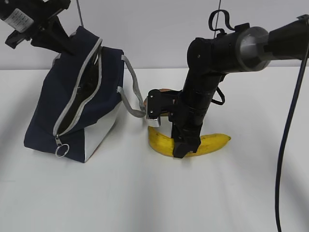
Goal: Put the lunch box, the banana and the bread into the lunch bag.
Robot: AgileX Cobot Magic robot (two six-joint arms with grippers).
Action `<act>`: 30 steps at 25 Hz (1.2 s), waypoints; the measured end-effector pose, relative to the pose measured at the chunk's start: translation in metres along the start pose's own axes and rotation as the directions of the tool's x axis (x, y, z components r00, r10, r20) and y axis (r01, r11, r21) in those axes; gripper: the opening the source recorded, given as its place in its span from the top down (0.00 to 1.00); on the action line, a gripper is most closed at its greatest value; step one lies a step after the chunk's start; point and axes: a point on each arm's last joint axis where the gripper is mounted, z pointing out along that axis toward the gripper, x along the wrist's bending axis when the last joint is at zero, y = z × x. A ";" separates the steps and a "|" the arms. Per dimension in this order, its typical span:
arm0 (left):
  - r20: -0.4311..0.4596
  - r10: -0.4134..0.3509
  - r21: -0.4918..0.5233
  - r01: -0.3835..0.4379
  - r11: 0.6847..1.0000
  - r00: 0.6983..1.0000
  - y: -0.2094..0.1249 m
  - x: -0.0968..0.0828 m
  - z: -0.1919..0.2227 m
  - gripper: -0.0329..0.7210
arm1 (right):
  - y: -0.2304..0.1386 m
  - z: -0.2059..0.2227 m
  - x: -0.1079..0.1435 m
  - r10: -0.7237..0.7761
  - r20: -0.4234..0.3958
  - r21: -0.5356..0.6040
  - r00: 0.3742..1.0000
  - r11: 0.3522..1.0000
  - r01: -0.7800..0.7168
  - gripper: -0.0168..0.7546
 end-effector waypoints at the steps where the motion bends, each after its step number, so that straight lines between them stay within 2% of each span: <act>1: 0.000 0.000 0.000 0.000 1.000 1.000 0.000 0.000 0.000 0.96 | 0.000 0.000 0.000 0.000 -0.002 0.001 1.000 1.000 0.000 0.48; 7: 0.000 0.000 0.000 0.000 1.000 1.000 0.000 0.000 0.000 0.96 | -0.001 0.000 0.001 -0.005 -0.007 0.007 1.000 1.000 0.005 0.57; 14: 0.000 0.000 0.000 0.000 1.000 1.000 0.000 0.000 0.000 0.96 | -0.001 -0.007 0.002 -0.012 -0.060 0.031 0.998 0.999 0.014 0.58; 19: 0.000 0.000 0.000 0.000 1.000 1.000 0.000 0.000 0.000 0.96 | -0.002 -0.021 0.001 0.002 -0.056 0.073 0.998 0.997 0.003 0.58; 25: 0.000 0.000 0.000 0.000 1.000 1.000 0.000 0.000 0.000 0.96 | -0.018 -0.066 0.001 0.085 0.006 0.071 0.996 0.994 -0.085 0.58; 30: 0.001 0.000 0.000 0.000 1.000 1.000 0.000 0.000 0.000 0.96 | -0.026 -0.116 0.009 0.196 0.107 0.035 0.975 0.979 -0.200 0.58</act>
